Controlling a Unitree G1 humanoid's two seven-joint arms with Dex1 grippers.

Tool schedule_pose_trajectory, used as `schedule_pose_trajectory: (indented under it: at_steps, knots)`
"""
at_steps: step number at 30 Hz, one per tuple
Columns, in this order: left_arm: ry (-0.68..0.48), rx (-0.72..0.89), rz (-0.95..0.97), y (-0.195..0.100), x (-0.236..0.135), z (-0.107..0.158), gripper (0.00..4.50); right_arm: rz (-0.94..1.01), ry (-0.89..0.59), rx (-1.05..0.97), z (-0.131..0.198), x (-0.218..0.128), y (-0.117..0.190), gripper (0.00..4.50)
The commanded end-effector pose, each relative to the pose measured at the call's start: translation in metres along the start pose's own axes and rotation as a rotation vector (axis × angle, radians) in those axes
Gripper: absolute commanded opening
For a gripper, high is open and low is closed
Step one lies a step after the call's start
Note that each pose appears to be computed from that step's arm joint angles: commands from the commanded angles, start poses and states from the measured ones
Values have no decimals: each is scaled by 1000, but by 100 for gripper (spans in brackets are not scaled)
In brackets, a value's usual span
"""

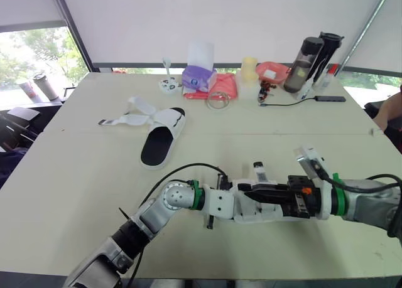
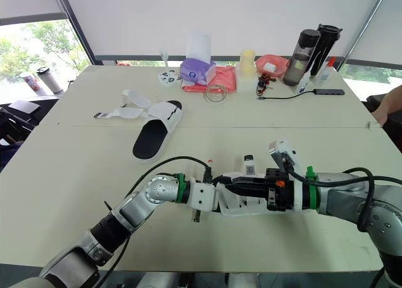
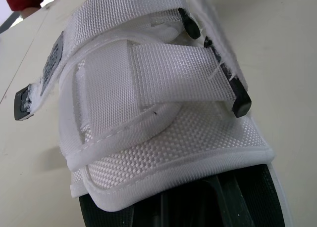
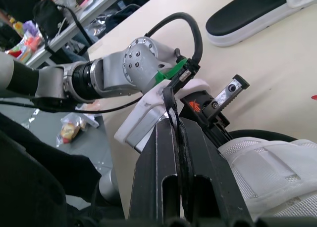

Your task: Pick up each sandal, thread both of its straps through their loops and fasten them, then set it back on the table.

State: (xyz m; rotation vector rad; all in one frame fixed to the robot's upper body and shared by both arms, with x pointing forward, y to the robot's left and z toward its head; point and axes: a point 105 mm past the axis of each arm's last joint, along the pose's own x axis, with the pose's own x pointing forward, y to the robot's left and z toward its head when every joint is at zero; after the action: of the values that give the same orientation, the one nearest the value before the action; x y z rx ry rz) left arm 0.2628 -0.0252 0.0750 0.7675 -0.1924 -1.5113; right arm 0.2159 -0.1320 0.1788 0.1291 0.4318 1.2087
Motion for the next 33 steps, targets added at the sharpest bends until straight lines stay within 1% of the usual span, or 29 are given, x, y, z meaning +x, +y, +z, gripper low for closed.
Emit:
schedule_pose_trajectory:
  at_steps: [1, 8, 12, 16, 24, 33]
  knots:
    - [142, -65, -46, -16, -6, -37, 0, 31, -103, -78, 25, -3, 8, 5]
    - [134, -70, -43, -17, -7, -36, 0, -62, -93, -53, 21, -7, -15, 5]
    - [97, -135, -19, -19, -13, -36, 0, -124, -57, -43, 16, -5, -34, 5]
    - [52, -182, 5, -18, -17, -34, 0, -129, -29, -27, 14, 0, -42, 5]
    - [64, -186, 4, -20, -19, -45, 0, -158, 23, -54, 12, 7, -57, 5]
    - [65, -169, 6, -21, -18, -46, 0, -203, 74, -80, 9, 13, -77, 5]
